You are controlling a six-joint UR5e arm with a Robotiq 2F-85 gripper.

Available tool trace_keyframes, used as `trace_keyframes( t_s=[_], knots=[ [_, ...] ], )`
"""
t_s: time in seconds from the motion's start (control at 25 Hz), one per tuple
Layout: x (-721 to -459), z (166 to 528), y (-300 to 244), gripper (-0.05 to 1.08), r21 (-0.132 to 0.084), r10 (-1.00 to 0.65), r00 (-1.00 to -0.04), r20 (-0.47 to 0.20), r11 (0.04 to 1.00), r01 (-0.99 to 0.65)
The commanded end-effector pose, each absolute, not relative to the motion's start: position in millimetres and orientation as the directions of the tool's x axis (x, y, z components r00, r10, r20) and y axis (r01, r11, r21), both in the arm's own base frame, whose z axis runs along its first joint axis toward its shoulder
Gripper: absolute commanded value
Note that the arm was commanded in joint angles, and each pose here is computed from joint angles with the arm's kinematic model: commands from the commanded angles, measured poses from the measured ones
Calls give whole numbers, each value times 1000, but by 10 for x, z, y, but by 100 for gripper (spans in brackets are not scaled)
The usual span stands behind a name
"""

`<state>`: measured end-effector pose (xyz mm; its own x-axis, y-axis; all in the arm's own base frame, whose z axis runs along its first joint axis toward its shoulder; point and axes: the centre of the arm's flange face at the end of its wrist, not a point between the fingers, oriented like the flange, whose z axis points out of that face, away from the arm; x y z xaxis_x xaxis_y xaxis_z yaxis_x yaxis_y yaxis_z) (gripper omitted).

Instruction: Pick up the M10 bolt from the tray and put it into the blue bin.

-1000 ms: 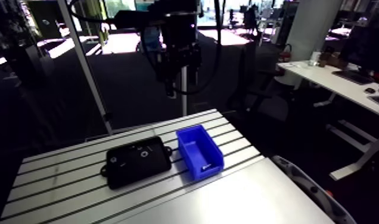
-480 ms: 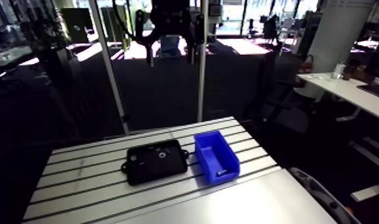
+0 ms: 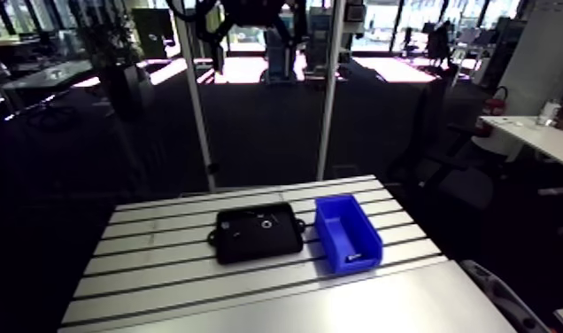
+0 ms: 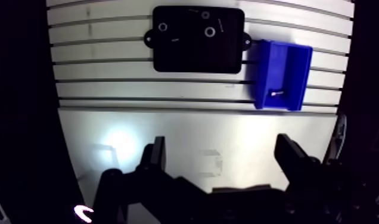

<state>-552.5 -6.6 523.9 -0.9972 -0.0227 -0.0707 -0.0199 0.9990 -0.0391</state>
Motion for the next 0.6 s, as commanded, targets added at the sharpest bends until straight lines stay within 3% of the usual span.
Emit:
trace_keyframes(
  t_s=[0.04, 0.36, 0.6],
  knots=[
    [-5519, 5184, -93, 1, -38, -26, -996, -83, 999, -23],
    [-5546, 5079, -99, 1, -47, -29, -995, -99, 999, -25],
    [-5546, 5043, -83, 1, -42, -30, -994, -107, 999, -25]
  ],
)
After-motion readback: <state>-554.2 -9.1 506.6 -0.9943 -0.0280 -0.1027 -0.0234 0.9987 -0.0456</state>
